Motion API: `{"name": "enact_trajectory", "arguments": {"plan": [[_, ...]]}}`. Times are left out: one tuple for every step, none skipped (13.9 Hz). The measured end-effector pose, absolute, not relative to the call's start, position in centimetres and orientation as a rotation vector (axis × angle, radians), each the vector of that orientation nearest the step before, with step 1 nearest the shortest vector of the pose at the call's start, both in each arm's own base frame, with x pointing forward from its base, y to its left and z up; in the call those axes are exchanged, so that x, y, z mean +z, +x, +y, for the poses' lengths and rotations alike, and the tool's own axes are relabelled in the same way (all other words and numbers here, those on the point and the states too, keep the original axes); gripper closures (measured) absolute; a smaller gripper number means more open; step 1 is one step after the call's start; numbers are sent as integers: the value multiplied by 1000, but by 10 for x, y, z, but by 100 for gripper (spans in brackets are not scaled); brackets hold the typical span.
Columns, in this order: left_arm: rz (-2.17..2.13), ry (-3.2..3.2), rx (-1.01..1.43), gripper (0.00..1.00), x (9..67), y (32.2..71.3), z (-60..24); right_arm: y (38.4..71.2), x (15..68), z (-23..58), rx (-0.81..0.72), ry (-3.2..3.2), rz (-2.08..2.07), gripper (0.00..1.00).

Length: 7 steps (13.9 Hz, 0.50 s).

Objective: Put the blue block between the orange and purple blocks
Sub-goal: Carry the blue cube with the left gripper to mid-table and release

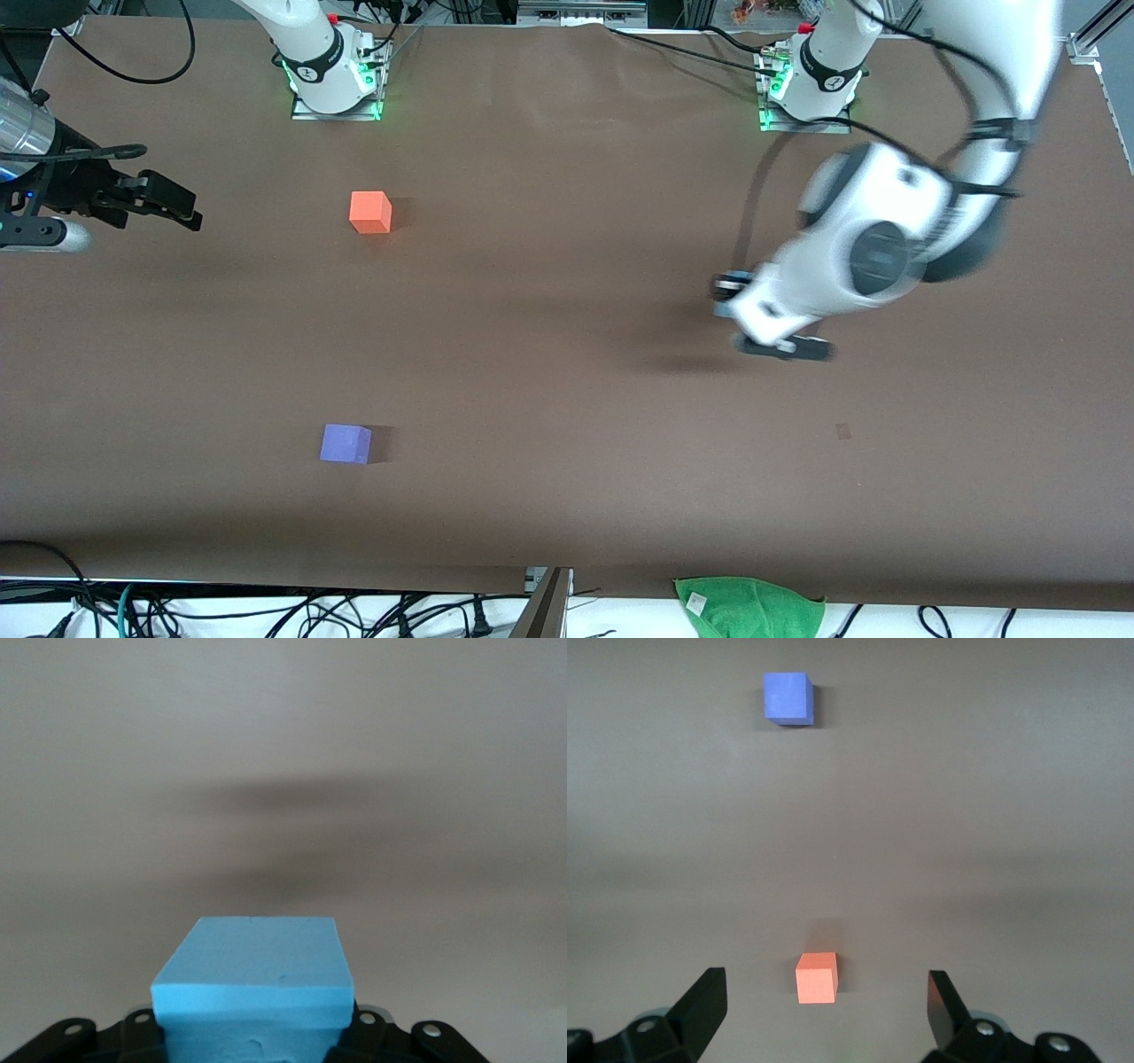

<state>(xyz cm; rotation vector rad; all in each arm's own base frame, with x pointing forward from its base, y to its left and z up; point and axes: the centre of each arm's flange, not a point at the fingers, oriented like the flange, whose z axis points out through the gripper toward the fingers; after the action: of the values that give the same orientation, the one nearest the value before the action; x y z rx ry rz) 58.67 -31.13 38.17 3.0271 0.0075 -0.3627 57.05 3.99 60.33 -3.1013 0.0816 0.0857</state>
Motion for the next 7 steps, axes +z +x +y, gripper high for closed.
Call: {"name": "enact_trajectory", "arguments": {"plan": [[59, 3018, -324, 38, 374, 573, -354, 572, 602, 37, 87, -3108, 89, 0], [99, 3003, -288, 38, 363, 560, -390, 574, 599, 34, 87, -3122, 93, 0], [120, 2993, -254, 38, 349, 549, -419, 576, 596, 32, 85, -3144, 94, 0], [122, 2989, -224, 38, 332, 539, -442, 578, 593, 30, 88, -3167, 94, 0], [120, 2988, -196, 38, 313, 529, -462, 580, 589, 28, 94, -3183, 95, 0], [121, 2998, -161, 38, 290, 521, -478, 583, 585, 27, 91, -3190, 97, 0], [116, 3025, -122, 38, 266, 512, -491, 588, 582, 25, 73, -3192, 102, 0]]}}
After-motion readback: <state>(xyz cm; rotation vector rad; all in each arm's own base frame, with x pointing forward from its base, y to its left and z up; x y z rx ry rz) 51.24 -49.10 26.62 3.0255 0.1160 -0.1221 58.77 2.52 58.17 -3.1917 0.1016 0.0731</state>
